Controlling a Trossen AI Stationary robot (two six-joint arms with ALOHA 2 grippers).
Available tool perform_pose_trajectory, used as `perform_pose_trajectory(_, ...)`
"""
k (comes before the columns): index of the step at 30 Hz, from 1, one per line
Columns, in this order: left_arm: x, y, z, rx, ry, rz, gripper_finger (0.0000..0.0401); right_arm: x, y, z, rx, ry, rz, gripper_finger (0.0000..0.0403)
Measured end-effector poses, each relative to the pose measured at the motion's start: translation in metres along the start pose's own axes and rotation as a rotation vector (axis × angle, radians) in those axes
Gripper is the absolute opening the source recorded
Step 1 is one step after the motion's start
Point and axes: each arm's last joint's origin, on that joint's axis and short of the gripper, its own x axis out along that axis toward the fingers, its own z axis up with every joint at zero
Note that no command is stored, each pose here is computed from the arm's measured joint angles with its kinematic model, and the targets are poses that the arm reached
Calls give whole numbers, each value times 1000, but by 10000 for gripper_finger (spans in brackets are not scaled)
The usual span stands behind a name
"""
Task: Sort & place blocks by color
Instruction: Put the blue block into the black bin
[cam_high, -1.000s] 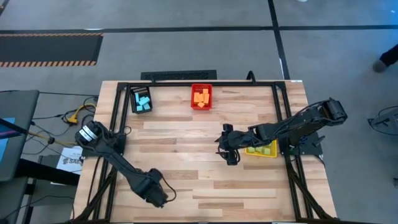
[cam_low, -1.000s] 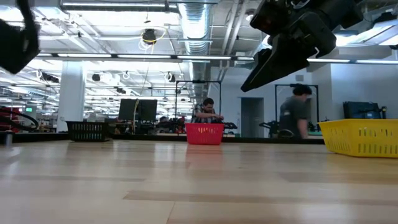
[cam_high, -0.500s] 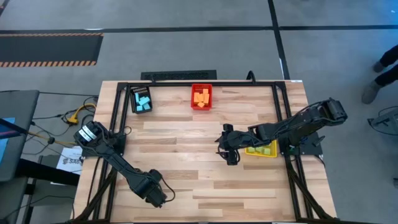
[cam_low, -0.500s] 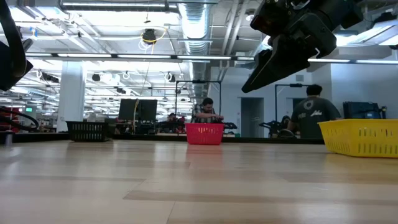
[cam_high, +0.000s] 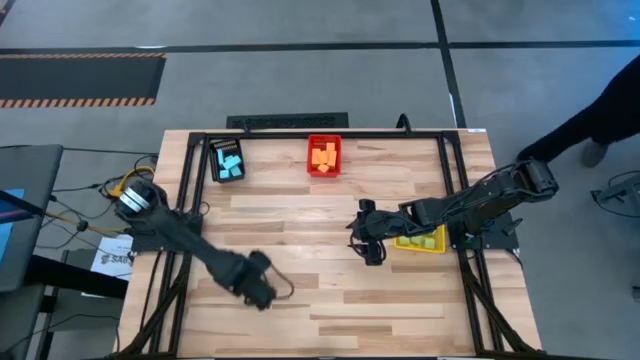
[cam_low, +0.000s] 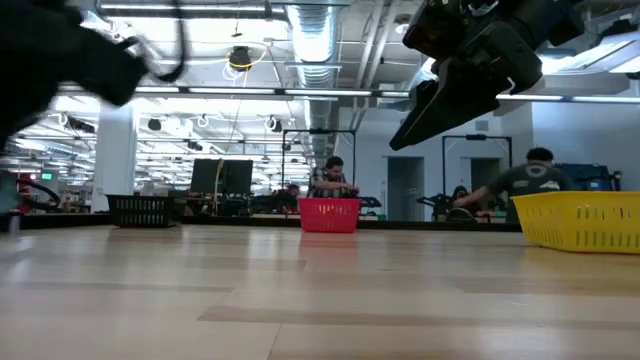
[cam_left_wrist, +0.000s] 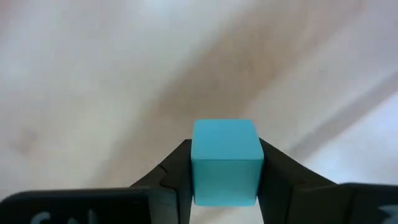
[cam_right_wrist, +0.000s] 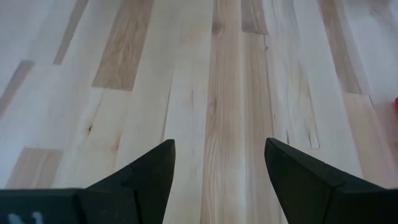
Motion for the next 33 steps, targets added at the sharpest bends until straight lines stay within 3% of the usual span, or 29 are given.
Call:
perform_pose_trajectory(4, -28, 27, 39, -1, -136, 56, 101, 0, 0, -2, -10, 20, -1, 270)
perform_pose_trajectory(8, -51, 72, 82, -27, -205, 236, 101, 0, -2, -4, -7, 37, -7, 270)
perform_pose_trajectory(15, -62, 151, 159, -75, -187, 437, 101, 0, -2, -4, -8, 39, -7, 270)
perform_pose_trajectory(20, -64, 212, 193, -157, -126, 509, 101, 0, -3, -5, -10, 54, -8, 270)
perform_pose_trajectory(26, -63, 277, 223, -302, -156, 449, 101, 0, -3, -5, -38, 54, -9, 270)
perform_pose_trajectory(33, -48, 332, 248, -482, -221, 323, 101, 1, -10, -5, -30, 57, -27, 270)
